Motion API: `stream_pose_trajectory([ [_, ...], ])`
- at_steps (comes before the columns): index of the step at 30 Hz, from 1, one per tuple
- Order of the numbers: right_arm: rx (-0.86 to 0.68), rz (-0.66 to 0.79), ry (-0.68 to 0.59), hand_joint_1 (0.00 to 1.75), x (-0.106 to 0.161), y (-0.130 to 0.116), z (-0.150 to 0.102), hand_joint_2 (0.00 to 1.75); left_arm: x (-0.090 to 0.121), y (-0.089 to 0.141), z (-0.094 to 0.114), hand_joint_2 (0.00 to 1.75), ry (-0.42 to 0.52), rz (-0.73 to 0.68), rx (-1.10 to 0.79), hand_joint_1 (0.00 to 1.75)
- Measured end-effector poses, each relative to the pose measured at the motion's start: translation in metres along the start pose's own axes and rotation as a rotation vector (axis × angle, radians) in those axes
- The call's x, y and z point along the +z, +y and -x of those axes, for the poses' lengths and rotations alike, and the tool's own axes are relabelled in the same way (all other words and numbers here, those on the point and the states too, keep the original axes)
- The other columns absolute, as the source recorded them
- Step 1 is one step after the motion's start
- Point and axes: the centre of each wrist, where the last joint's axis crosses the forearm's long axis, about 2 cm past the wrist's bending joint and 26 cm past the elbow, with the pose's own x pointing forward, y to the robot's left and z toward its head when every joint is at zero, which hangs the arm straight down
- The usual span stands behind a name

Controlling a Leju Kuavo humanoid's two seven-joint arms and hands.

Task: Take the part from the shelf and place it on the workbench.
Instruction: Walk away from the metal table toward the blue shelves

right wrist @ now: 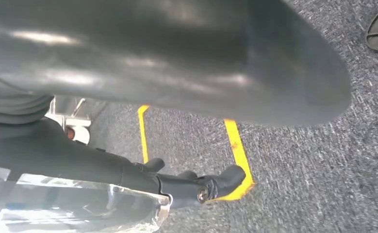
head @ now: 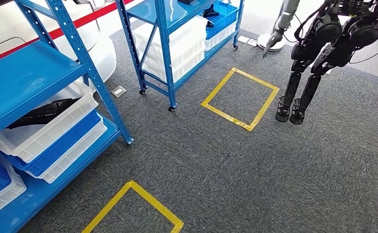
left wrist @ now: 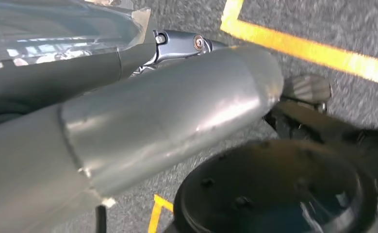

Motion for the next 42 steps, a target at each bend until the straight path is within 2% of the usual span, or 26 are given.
stream_pose_trajectory([
  [17,-0.018,-0.024,0.000,0.00,0.000,0.003,0.000,0.00,-0.005,-0.001,-0.014,0.00,-0.017,0.027,-0.041,0.00],
  [33,-0.013,-0.033,0.008,0.00,0.000,0.005,0.002,0.00,-0.005,-0.002,-0.015,0.00,-0.015,0.031,-0.043,0.00],
  [42,-0.010,-0.028,0.008,0.00,0.001,0.003,-0.006,0.00,-0.006,-0.006,-0.018,0.00,-0.022,0.038,-0.045,0.00],
])
